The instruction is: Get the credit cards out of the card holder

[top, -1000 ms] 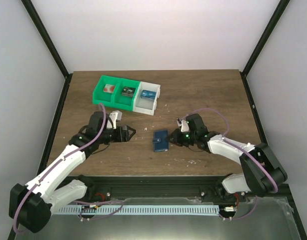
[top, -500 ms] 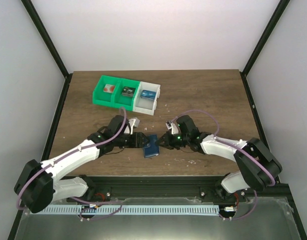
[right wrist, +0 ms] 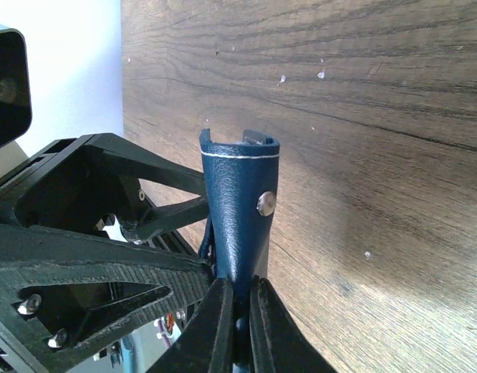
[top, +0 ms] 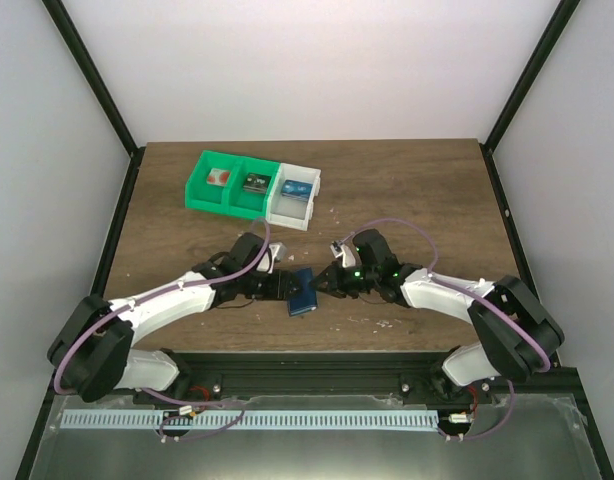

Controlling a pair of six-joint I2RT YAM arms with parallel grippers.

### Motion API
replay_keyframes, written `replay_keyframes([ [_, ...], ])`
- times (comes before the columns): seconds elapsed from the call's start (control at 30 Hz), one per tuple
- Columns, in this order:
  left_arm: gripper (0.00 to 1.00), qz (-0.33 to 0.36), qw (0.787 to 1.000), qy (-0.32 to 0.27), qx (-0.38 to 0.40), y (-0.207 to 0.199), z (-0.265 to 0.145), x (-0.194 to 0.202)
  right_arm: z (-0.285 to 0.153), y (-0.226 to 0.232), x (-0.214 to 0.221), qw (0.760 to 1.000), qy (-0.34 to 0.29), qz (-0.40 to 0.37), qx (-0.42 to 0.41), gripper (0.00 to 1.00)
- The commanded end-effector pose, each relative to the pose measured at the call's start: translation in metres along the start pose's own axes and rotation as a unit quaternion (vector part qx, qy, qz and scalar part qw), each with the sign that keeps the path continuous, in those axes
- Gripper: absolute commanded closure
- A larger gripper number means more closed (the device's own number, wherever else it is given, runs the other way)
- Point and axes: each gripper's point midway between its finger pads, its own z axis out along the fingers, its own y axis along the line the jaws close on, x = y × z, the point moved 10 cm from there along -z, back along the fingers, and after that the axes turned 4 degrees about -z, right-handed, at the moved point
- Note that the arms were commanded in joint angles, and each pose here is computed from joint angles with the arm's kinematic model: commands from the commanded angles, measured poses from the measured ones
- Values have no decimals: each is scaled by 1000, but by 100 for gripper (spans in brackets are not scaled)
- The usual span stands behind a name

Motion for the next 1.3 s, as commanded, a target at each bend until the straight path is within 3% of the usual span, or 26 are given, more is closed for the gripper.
replay_keyframes([
  [0.0,44,18,1000,1,-7,-1,4,-1,-4,26,-12,998,-14,-37,-51,99],
  [0.47,61,29,999,11,-26,5,9,1,1,15,-6,999,-1,-25,-45,99],
  [1.27,71,44,996,21,-70,14,6,6,6,3,-11,999,-14,-40,26,99],
])
